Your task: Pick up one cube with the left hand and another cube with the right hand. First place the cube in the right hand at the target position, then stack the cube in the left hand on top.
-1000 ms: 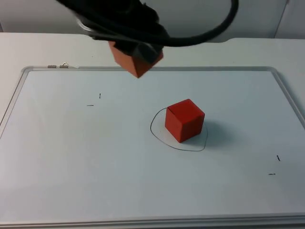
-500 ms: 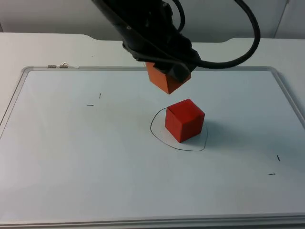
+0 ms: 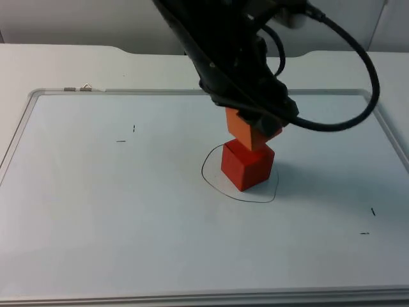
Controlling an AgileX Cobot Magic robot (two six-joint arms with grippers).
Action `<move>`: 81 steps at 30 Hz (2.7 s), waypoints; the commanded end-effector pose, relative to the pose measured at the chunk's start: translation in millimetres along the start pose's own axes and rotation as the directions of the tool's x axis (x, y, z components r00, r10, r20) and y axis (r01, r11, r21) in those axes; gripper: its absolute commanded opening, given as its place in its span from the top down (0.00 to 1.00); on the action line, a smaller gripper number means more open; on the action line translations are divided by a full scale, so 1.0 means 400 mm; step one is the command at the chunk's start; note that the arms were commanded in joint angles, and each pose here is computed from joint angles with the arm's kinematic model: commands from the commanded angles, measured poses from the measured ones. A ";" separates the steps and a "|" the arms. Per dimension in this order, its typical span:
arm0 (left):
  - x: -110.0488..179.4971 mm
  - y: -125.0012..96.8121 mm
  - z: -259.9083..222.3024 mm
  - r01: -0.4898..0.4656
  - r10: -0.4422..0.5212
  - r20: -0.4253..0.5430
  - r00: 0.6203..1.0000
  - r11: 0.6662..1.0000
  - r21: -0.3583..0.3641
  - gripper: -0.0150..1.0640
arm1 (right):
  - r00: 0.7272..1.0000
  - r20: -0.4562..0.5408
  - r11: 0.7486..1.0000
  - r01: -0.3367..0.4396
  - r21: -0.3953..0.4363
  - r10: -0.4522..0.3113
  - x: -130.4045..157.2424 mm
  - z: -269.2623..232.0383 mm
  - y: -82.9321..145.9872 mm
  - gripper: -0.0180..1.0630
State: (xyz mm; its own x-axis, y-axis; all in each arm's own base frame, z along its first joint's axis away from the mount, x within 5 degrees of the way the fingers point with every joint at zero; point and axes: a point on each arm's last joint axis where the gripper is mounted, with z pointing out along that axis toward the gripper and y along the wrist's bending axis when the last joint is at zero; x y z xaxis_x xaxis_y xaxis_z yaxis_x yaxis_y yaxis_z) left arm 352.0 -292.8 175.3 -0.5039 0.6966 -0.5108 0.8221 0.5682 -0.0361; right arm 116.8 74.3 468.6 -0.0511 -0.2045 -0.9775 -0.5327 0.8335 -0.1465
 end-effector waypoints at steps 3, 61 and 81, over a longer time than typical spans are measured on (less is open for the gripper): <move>0.005 0.003 0.020 0.005 -0.005 -0.023 1.000 0.999 -0.033 0.98 | 1.000 0.013 1.000 0.011 0.001 -0.011 -0.002 -0.003 0.000 0.08; -0.078 -0.092 -0.469 -0.038 0.045 0.256 0.966 0.999 -0.031 0.01 | 1.000 0.013 1.000 0.013 0.002 -0.013 -0.002 -0.003 0.000 0.08; 0.136 -0.232 -0.930 -0.155 0.187 0.400 0.897 0.982 -0.112 0.01 | 0.999 -0.033 0.997 0.031 -0.074 -0.033 0.009 -0.003 0.017 0.08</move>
State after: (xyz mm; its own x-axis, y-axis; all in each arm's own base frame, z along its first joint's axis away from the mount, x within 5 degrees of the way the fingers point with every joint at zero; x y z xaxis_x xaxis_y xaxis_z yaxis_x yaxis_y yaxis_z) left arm 160.0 -150.2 472.1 -0.1987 0.5478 -0.8126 0.8477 0.5122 0.1380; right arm 114.4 77.0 464.9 -0.0730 -0.2330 -0.9697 -0.5713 0.8067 -0.1509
